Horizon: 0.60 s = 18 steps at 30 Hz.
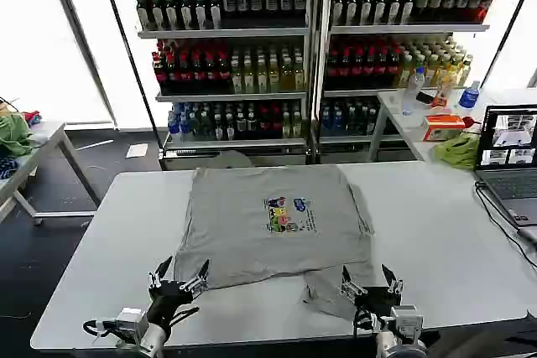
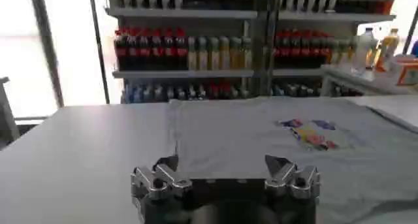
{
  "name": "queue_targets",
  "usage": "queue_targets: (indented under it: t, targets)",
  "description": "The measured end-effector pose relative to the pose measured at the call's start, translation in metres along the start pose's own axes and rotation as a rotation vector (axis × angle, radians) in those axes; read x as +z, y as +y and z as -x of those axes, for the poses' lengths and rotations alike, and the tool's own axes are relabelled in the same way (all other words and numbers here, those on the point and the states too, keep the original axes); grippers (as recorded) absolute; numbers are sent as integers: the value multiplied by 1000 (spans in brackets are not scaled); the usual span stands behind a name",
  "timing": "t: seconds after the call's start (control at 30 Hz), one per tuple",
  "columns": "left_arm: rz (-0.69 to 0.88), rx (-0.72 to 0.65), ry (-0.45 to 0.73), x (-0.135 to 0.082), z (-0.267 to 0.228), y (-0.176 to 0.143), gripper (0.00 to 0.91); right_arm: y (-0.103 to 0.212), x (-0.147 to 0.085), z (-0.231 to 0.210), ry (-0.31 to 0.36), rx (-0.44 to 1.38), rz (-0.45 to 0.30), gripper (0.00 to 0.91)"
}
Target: Fold and organize the clothes.
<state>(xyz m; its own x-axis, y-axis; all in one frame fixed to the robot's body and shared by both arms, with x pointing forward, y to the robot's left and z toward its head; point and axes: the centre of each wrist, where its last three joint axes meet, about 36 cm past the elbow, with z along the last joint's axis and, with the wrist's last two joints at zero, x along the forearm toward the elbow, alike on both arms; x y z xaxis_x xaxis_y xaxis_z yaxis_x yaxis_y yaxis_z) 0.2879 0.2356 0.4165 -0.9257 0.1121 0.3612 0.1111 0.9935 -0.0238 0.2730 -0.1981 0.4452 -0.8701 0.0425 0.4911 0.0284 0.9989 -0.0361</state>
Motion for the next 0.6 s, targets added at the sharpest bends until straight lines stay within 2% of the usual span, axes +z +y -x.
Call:
queue_targets:
  t: [0.6]
  targets:
    - [-7,-15,75,22,2,1,907,6,17,-7,84,17,2,907]
